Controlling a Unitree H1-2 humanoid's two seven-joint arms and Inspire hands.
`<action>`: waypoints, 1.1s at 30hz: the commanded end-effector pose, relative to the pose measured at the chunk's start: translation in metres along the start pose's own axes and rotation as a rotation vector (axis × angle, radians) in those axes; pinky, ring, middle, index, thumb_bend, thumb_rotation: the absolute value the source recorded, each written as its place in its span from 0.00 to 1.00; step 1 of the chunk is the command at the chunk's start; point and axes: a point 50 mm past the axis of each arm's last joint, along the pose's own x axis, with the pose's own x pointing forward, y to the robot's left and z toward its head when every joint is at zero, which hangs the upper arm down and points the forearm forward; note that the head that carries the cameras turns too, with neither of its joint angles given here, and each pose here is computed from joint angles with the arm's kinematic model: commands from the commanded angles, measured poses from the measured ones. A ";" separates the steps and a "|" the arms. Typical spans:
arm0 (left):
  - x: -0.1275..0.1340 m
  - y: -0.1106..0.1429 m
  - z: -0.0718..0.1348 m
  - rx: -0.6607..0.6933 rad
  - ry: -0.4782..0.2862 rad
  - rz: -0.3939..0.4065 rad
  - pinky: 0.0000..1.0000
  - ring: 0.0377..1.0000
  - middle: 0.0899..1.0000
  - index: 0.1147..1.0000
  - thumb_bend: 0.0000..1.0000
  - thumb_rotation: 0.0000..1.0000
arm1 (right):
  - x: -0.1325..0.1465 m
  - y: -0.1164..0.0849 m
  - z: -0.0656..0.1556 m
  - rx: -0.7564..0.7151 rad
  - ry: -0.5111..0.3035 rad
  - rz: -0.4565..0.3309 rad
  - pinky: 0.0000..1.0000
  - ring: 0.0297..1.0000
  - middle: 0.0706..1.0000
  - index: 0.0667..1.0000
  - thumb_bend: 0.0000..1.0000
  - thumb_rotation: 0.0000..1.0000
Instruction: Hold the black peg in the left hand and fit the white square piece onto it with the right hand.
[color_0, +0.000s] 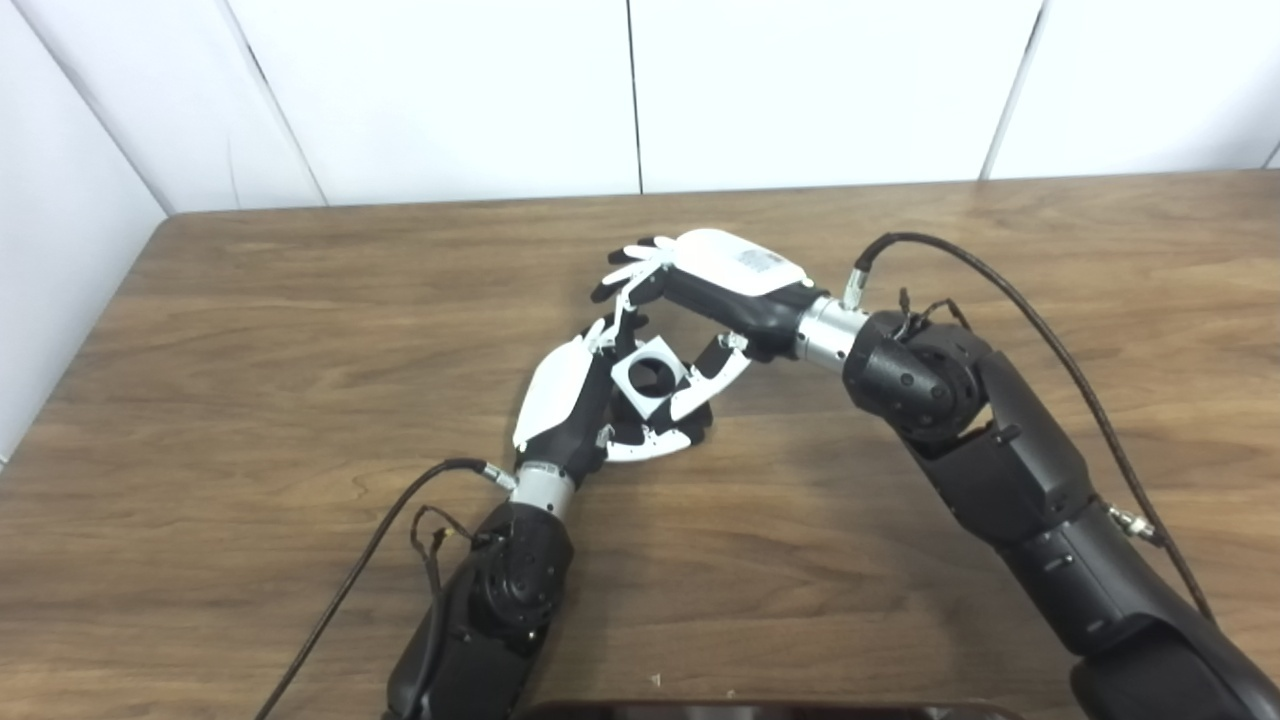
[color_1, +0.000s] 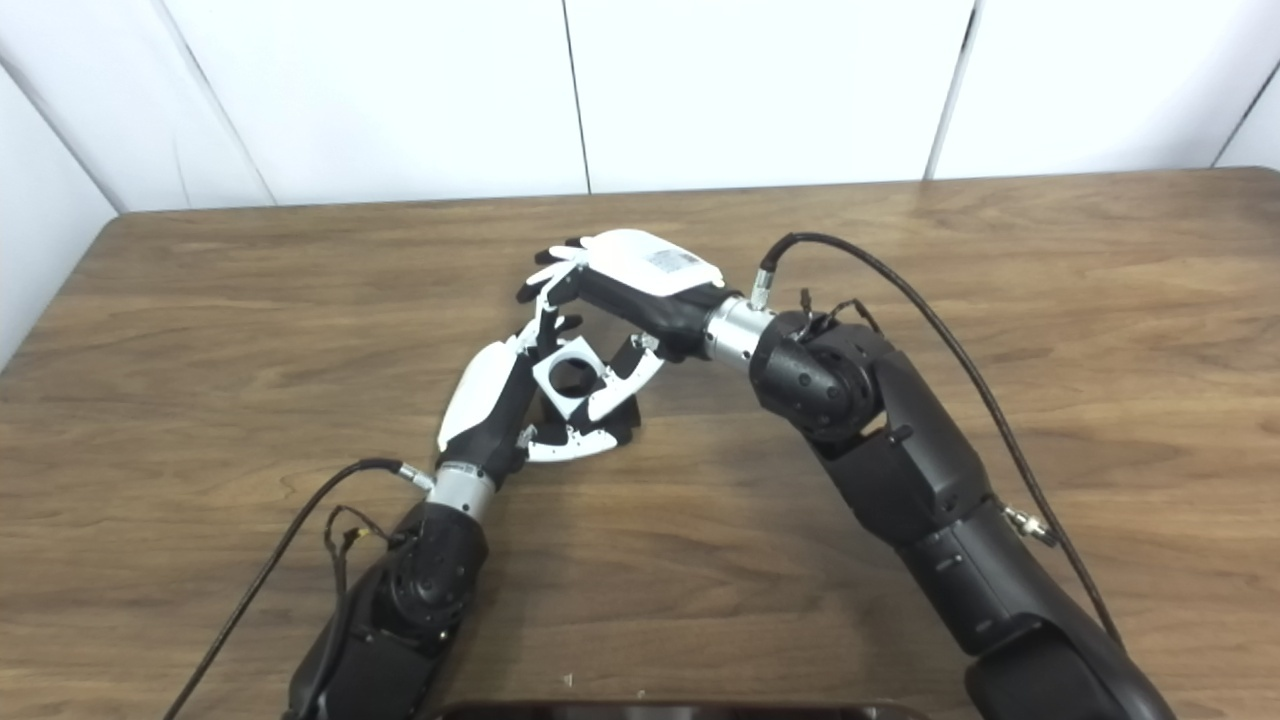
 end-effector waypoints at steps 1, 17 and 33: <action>0.001 -0.002 -0.008 0.057 0.048 -0.036 1.00 0.99 0.92 0.43 0.52 0.09 | 0.006 -0.022 0.005 -0.048 -0.033 -0.052 1.00 0.94 0.81 0.44 0.52 0.14; 0.002 0.005 -0.012 0.059 0.049 -0.035 1.00 1.00 0.93 0.43 0.52 0.09 | -0.008 -0.029 -0.010 -0.090 -0.016 -0.062 1.00 0.93 0.81 0.44 0.52 0.14; 0.003 0.001 -0.006 0.053 0.043 -0.028 1.00 0.99 0.93 0.43 0.52 0.09 | -0.013 -0.019 -0.019 -0.063 0.018 -0.043 1.00 0.93 0.81 0.44 0.52 0.14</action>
